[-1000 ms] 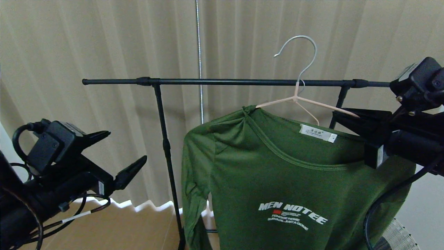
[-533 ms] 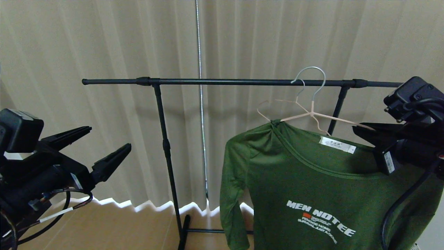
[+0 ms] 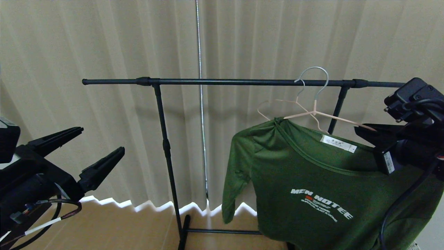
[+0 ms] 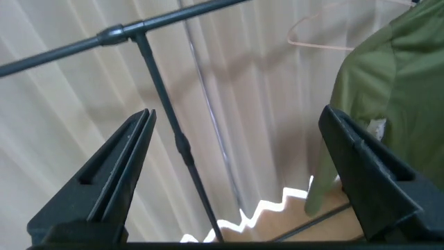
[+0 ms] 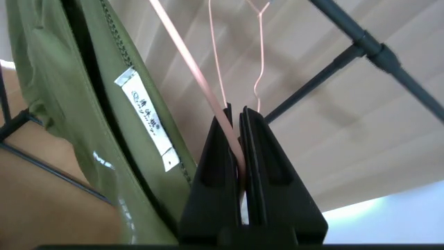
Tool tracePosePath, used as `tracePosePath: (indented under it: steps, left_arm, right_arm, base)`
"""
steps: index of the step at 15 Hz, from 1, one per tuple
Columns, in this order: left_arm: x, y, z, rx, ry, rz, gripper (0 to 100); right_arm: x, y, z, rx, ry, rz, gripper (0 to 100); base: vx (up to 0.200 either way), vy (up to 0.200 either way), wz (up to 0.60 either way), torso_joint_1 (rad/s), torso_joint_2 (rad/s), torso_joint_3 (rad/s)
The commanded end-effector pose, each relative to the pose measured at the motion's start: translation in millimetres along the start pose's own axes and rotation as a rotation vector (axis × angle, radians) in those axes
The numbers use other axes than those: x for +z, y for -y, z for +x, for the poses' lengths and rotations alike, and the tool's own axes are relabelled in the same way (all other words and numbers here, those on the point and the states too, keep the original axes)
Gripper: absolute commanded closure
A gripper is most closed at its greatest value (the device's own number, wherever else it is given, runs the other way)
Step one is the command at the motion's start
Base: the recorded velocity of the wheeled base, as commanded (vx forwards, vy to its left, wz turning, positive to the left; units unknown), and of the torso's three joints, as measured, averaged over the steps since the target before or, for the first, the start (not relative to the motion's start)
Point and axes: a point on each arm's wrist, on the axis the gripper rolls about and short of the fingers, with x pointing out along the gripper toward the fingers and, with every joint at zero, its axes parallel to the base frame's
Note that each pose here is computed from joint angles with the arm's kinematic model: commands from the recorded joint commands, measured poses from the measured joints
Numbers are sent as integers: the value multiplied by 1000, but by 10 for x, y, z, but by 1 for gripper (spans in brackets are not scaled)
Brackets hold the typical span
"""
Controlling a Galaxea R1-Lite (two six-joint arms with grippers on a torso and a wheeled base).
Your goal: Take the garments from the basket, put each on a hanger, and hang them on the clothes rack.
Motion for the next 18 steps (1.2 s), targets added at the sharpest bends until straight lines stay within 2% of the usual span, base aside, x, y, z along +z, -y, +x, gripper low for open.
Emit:
tracePosePath:
  steps: [1, 3, 16, 18]
  left_arm:
    - [28, -6, 2, 2, 12, 0, 0]
    - [28, -10, 10, 4, 10, -2, 0]
    - [19, -6, -2, 3, 9, 4, 0]
    - [15, -3, -8, 3, 7, 5, 0]
  right_arm:
    - [-5, -8, 12, 3, -3, 5, 100]
    - [0, -4, 7, 2, 0, 17, 100]
    - [-14, -31, 31, 12, -9, 38, 100]
    - [-23, -39, 44, 14, -16, 52, 100]
  base:
    - [0, 0, 0, 0, 0, 0]
    - [0, 0, 0, 0, 0, 0]
    - [200, 0, 0, 4, 1, 3]
    - [0, 0, 0, 0, 0, 0]
